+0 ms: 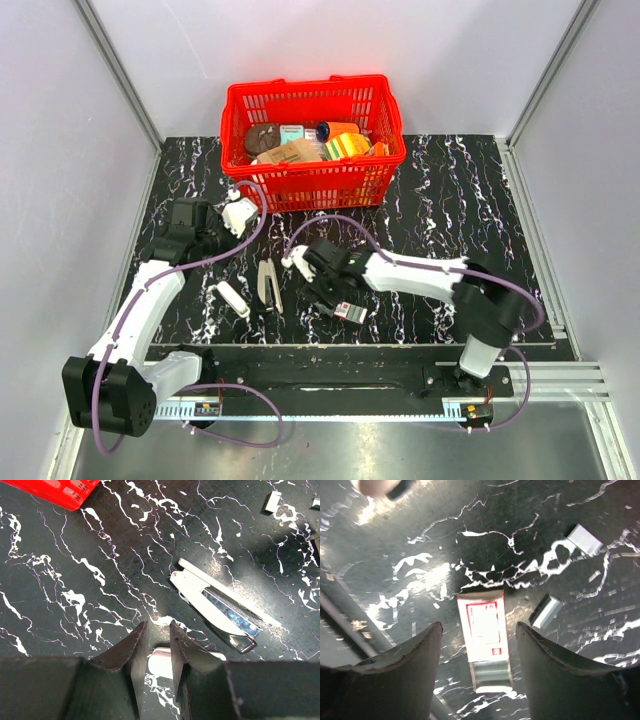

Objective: Unload the staples from the stapler

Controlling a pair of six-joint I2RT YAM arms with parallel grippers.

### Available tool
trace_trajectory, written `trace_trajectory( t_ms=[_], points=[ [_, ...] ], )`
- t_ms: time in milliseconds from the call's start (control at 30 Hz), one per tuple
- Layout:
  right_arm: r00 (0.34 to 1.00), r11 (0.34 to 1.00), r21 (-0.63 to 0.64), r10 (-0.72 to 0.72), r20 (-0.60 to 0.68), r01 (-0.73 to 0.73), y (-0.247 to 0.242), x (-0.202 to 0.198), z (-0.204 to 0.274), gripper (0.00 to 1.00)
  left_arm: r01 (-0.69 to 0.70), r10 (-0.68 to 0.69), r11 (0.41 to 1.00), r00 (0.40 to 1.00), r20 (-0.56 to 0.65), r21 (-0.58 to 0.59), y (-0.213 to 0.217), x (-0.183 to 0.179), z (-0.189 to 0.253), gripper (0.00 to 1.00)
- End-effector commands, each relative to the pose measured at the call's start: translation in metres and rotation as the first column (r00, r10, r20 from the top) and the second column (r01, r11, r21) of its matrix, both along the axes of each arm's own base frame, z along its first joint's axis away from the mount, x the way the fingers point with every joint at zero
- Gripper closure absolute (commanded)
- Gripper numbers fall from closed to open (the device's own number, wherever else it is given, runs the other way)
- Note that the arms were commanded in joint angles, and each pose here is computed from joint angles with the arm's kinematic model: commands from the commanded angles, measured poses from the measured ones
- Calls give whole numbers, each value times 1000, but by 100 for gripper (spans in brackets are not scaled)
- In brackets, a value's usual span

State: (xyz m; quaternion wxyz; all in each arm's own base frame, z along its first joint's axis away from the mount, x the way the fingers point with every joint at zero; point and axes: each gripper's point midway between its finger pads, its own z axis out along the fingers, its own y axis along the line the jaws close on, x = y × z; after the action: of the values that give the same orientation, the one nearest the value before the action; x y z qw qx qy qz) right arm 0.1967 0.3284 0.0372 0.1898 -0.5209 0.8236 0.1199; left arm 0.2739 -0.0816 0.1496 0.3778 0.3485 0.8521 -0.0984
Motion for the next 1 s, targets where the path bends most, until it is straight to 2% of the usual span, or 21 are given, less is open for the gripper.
trace_trajectory(
  t_ms=[0, 167, 333, 467, 767, 967],
  points=[
    [973, 938, 259, -228, -48, 232, 9, -12, 59, 36, -12, 12, 1000, 999, 36, 2, 3, 3, 6, 71],
    [894, 814, 373, -381, -237, 446, -7, -41, 65, 51, -6, 6, 1000, 1000, 30, -12, 0, 8, 10, 71],
    [785, 726, 331, -466, -407, 603, -28, -70, 32, 67, 4, -4, 999, 1000, 7, -46, -10, 18, 10, 69],
    [733, 683, 309, -505, -456, 662, -36, -77, 11, 70, 67, -67, 998, 998, -10, -7, -35, 26, -2, 69],
    [702, 661, 256, -603, -378, 705, -39, -58, -12, 78, 221, -219, 975, 973, -79, 15, -99, 36, -22, 67],
    [673, 642, 207, -685, -277, 739, -60, -46, -25, 81, 236, -235, 972, 966, -105, 2, -111, 44, -32, 66]
  ],
)
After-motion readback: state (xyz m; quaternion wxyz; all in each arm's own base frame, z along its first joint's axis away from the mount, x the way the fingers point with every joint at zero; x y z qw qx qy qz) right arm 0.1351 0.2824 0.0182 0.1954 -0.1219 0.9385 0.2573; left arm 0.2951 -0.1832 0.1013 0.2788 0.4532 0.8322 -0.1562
